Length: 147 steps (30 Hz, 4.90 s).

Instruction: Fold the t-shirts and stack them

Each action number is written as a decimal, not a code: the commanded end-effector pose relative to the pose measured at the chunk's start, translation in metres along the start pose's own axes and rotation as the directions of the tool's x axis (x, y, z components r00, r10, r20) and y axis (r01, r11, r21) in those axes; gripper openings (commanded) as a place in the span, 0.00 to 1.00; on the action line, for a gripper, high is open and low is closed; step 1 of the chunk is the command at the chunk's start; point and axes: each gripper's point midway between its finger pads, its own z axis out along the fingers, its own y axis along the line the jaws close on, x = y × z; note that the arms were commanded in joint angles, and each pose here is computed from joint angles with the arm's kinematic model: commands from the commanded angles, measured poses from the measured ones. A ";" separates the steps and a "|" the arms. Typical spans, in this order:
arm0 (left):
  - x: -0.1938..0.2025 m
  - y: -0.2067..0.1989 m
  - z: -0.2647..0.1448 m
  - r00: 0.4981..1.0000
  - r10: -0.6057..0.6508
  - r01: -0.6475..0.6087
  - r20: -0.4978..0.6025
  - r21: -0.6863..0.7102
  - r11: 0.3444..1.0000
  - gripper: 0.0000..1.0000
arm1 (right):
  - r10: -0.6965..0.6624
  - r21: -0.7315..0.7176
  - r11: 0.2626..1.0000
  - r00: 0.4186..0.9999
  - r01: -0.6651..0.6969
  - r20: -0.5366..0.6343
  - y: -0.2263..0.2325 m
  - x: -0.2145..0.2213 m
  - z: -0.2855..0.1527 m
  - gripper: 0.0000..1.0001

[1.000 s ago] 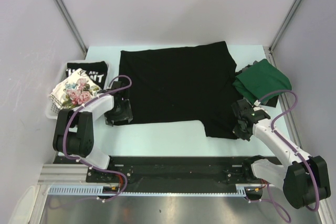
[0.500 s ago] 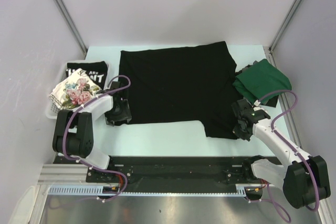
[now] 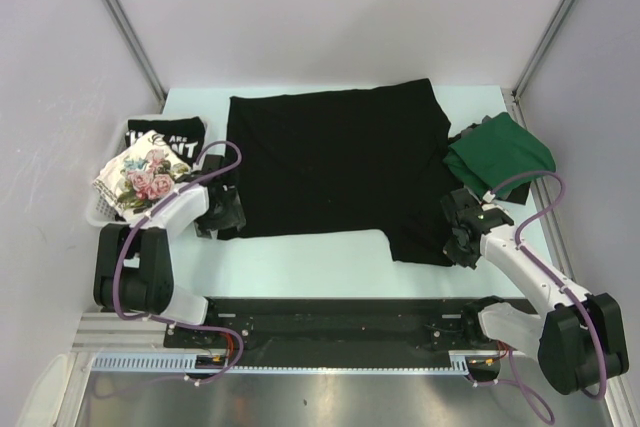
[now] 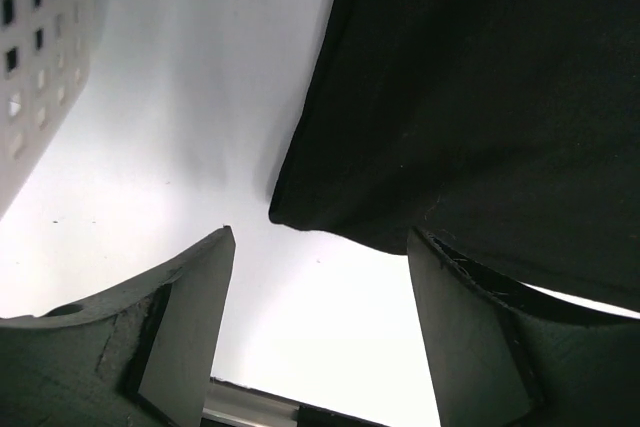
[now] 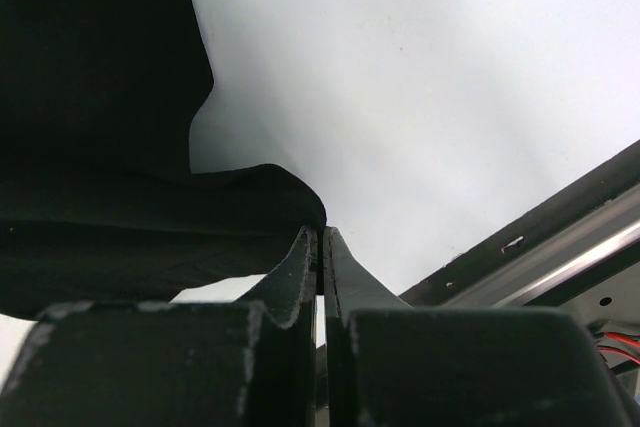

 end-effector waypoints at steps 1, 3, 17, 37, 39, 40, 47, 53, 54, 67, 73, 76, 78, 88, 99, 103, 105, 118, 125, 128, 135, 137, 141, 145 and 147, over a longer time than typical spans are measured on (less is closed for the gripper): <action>0.006 0.000 0.003 0.998 -0.058 0.059 -0.012 0.019 0.998 0.74 | 0.003 -0.004 1.000 1.000 -0.003 0.023 0.002 -0.010 -0.007 0.00; 0.010 0.000 0.008 0.998 -0.062 0.063 -0.031 0.016 0.998 0.73 | 0.002 -0.003 1.000 1.000 -0.002 0.021 0.002 -0.009 -0.007 0.00; 0.017 0.001 0.015 0.994 -0.085 0.084 -0.067 -0.005 0.996 0.68 | -0.005 -0.002 1.000 1.000 0.005 0.016 0.002 -0.008 -0.007 0.00; 0.018 -0.001 0.024 0.993 -0.088 0.088 -0.079 -0.003 0.996 0.66 | -0.019 0.006 1.000 1.000 0.019 0.004 0.002 -0.006 -0.004 0.00; 0.017 -0.002 0.025 0.993 -0.086 0.087 -0.079 0.001 0.996 0.63 | -0.017 0.003 1.000 1.000 0.017 0.003 0.002 -0.006 -0.004 0.00; 0.017 -0.002 0.025 0.993 -0.085 0.085 -0.081 0.001 0.996 0.62 | -0.020 0.007 1.000 1.000 0.020 0.002 0.002 -0.006 -0.004 0.00; 0.015 -0.005 0.025 0.994 -0.083 0.085 -0.077 0.016 0.996 0.48 | -0.022 0.007 1.000 1.000 0.022 -0.001 0.002 -0.005 -0.004 0.00; 0.011 0.000 0.023 0.995 -0.075 0.075 -0.068 -0.007 0.997 0.42 | -0.023 0.008 1.000 1.000 0.023 -0.003 0.001 -0.005 -0.004 0.00; 0.011 0.001 0.021 0.995 -0.073 0.073 -0.067 -0.011 0.997 0.43 | -0.023 0.009 1.000 1.000 0.023 -0.002 0.001 -0.005 -0.004 0.00; -0.006 0.006 0.000 0.996 -0.083 0.083 0.022 -0.004 0.997 0.50 | -0.025 0.018 1.000 1.000 0.026 -0.007 0.001 -0.004 -0.002 0.00; -0.010 0.007 -0.001 0.995 -0.090 0.090 0.040 -0.010 0.996 0.49 | -0.027 0.018 0.999 1.000 0.027 -0.007 0.001 -0.004 -0.002 0.00; -0.009 0.013 0.006 0.996 -0.091 0.092 0.025 -0.046 0.995 0.48 | -0.022 0.016 1.000 1.000 0.022 -0.002 0.001 -0.005 -0.002 0.00; -0.010 0.015 0.009 0.996 -0.088 0.090 0.024 -0.062 0.994 0.47 | -0.024 0.017 1.000 1.000 0.024 -0.001 0.001 -0.005 -0.002 0.00; -0.016 0.021 0.019 0.997 -0.081 0.082 0.013 -0.104 0.991 0.47 | -0.026 0.017 1.000 1.000 0.026 -0.006 0.001 -0.004 -0.003 0.00; -0.002 0.020 0.035 0.996 -0.062 0.054 -0.065 -0.121 0.991 0.47 | -0.027 0.022 0.999 1.000 0.027 -0.010 0.000 -0.004 -0.002 0.00; 0.000 0.020 0.033 0.996 -0.053 0.044 -0.072 -0.121 0.992 0.47 | -0.026 0.024 0.999 1.000 0.026 -0.009 0.000 -0.004 -0.002 0.00; -0.001 0.020 0.032 0.996 -0.052 0.044 -0.066 -0.117 0.992 0.48 | -0.023 0.028 0.999 1.000 0.023 -0.008 0.000 -0.004 -0.001 0.00; 0.008 0.017 0.027 0.995 -0.059 0.053 -0.077 -0.077 0.996 0.47 | -0.026 0.037 0.999 1.000 0.027 -0.013 0.000 -0.003 0.001 0.00; 0.015 0.015 0.030 0.993 -0.058 0.051 -0.104 -0.069 0.996 0.45 | -0.029 0.039 0.999 0.999 0.030 -0.017 0.000 -0.003 0.001 0.00; 0.014 0.014 0.030 0.993 -0.060 0.054 -0.101 -0.061 0.997 0.29 | -0.028 0.037 0.999 1.000 0.028 -0.013 0.000 -0.003 0.001 0.00; 0.013 0.009 0.030 0.992 -0.065 0.061 -0.110 -0.044 0.997 0.00 | -0.026 0.036 0.999 1.000 0.026 -0.012 0.000 -0.004 0.001 0.00; 0.010 0.008 0.028 0.992 -0.069 0.065 -0.102 -0.039 0.997 0.00 | -0.026 0.035 0.999 1.000 0.026 -0.013 0.000 -0.003 0.001 0.00; -0.002 0.007 0.018 0.996 -0.069 0.068 -0.065 -0.028 0.997 0.00 | -0.011 0.014 1.000 1.000 0.011 0.002 0.001 -0.007 -0.003 0.00; -0.019 0.007 0.001 0.997 -0.070 0.069 -0.014 -0.018 0.997 0.00 | 0.032 -0.040 0.999 0.999 -0.031 0.022 0.005 -0.014 -0.010 0.00; -0.032 0.006 -0.008 0.997 -0.072 0.072 0.022 -0.013 0.997 0.00 | 0.052 -0.059 0.997 0.998 -0.050 0.031 0.007 -0.019 -0.013 0.00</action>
